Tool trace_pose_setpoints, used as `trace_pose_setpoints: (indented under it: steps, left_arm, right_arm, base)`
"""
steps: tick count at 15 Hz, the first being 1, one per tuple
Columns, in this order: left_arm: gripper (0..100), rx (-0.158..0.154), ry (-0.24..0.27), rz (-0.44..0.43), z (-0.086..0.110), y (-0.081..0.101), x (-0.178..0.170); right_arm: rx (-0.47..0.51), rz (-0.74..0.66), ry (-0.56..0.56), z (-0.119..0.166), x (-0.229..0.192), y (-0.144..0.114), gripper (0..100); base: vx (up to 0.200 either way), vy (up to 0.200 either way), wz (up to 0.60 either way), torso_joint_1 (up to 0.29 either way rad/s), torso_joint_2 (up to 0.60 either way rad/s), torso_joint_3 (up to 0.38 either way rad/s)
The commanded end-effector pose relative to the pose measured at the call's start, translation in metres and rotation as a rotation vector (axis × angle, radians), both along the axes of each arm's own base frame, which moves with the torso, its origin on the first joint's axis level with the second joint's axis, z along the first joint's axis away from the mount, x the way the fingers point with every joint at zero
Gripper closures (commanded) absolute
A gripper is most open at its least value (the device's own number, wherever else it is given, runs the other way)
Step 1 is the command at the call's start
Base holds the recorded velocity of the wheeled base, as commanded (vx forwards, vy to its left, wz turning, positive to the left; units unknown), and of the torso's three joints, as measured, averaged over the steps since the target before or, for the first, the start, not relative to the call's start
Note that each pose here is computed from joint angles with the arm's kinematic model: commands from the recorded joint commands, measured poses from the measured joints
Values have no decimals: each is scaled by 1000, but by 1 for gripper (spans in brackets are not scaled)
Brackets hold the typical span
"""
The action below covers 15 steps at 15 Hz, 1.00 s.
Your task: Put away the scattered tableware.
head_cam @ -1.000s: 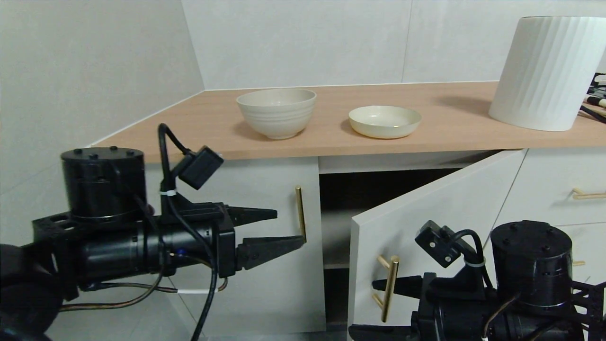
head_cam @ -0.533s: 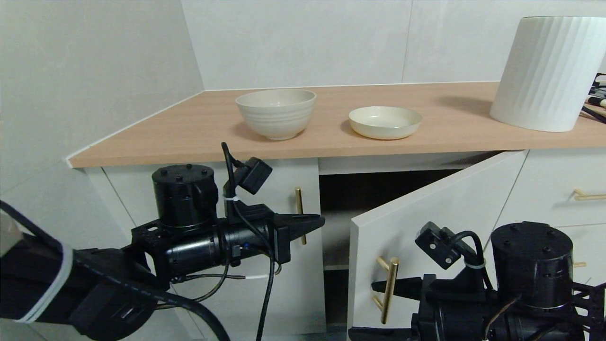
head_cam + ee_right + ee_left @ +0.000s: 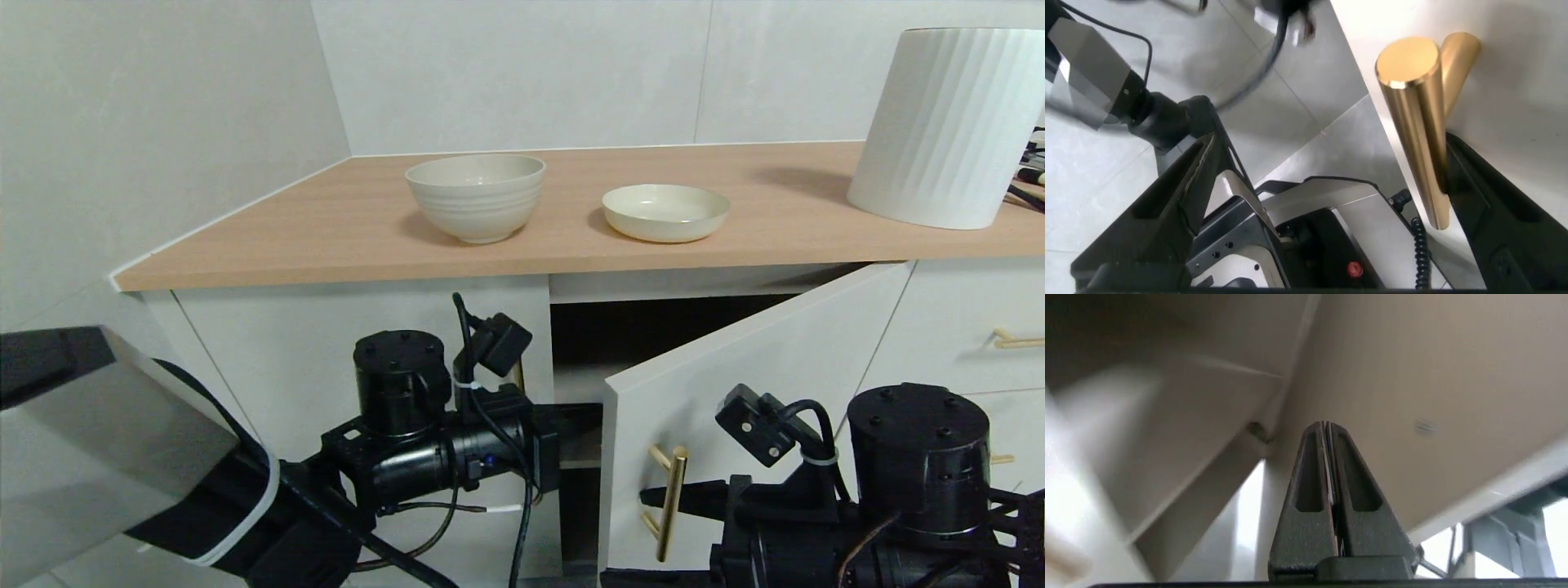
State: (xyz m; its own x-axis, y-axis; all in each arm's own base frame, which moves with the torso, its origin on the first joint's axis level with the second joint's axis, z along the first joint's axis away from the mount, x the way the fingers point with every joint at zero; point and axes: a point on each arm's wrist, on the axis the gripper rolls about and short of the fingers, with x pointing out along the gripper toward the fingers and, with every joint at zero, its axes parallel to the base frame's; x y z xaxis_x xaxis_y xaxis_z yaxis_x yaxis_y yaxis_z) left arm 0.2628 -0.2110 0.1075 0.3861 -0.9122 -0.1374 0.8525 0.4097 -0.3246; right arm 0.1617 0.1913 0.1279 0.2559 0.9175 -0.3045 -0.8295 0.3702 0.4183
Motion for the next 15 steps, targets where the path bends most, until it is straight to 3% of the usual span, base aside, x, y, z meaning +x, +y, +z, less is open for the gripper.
trace_pose_setpoints:
  steps: [1,3,10,15]
  left_arm:
    - [100,-5,-12,-43,-7,-11,-8]
    - [100,-29,-39,-61,-12,-16,-11]
    - [100,-35,-39,-79,-12,-22,-14]
    - [100,-47,-22,-82,-11,-24,-15]
  right_arm:
    - [6,-6,-9,2,-2,-3,0]
    - [13,-14,-18,5,-3,-6,0]
    - [12,-150,-65,12,15,-34,0]
    - [-46,-250,-10,18,9,-67,0]
  base:
    - [0,0,0,0,0,0]
    - [0,0,0,0,0,0]
    - [0,0,0,0,0,0]
    - [0,0,0,0,0,0]
